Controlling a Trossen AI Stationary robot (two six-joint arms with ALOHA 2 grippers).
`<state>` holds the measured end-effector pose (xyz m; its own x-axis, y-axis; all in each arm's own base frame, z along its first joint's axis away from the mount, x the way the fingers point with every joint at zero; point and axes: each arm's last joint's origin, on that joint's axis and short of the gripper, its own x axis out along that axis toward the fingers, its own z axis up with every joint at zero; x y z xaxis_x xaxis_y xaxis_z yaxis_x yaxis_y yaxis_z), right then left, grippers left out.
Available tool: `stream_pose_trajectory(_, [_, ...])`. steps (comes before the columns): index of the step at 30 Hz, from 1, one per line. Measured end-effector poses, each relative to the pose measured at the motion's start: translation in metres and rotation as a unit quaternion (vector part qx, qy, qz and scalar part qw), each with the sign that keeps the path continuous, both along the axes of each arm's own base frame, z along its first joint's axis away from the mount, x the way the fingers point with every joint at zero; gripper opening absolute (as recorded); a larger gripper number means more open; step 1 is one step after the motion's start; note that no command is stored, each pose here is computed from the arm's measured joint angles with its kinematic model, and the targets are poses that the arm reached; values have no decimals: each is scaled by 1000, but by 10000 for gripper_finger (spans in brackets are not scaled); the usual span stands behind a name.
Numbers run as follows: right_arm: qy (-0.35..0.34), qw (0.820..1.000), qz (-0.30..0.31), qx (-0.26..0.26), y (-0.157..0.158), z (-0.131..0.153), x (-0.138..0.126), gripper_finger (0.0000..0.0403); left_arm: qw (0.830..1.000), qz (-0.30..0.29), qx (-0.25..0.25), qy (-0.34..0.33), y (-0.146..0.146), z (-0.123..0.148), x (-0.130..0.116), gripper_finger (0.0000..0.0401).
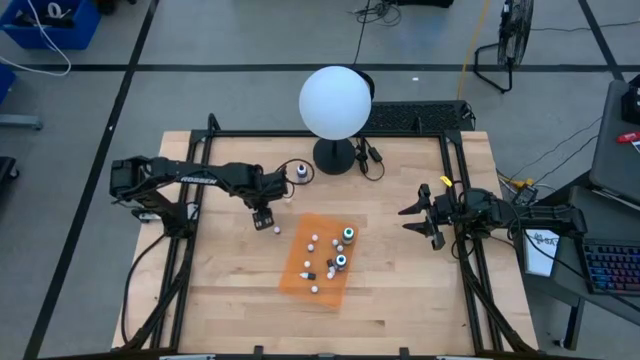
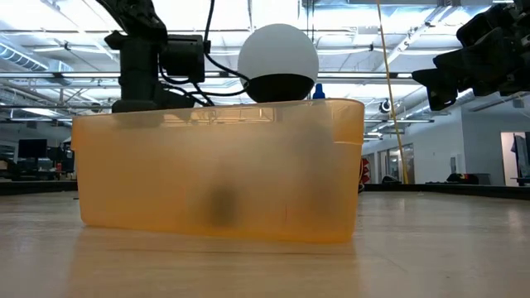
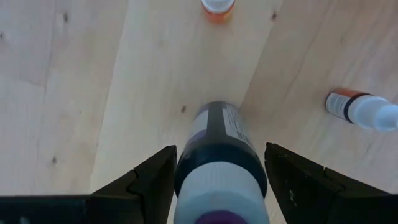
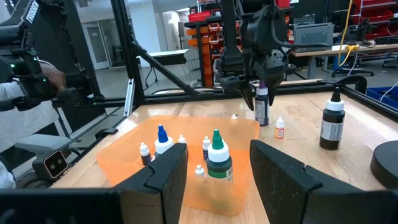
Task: Pick & Place food coloring
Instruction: Put the large purple food coloring bottle into the orange bin
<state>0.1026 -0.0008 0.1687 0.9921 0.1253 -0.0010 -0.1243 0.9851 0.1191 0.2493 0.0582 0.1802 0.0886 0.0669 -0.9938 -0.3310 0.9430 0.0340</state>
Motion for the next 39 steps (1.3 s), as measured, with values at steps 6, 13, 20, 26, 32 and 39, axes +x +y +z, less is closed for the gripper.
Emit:
stream_pose_trajectory(6, [0,1000,0,0,0,0,0,166,1000,-1,5,-6,1,0,1,243])
stream_pose_trajectory(13, [0,1000,0,0,0,0,0,165,1000,-1,5,-19,1,1,4,213])
stream_pose_trajectory(20, [0,1000,0,0,0,0,0,163,1000,-1,3,-13,1,1,3,139])
stream_pose_trajectory(26, [0,1000,0,0,0,0,0,166,1000,-1,8,9,-2,26,6,139])
stream_pose_trajectory(32, [0,1000,0,0,0,0,0,164,997,-26,42,-55,-16,96,29,139])
stream_pose_trajectory(39, [0,1000,0,0,0,0,0,166,973,-126,33,-191,-47,141,69,139])
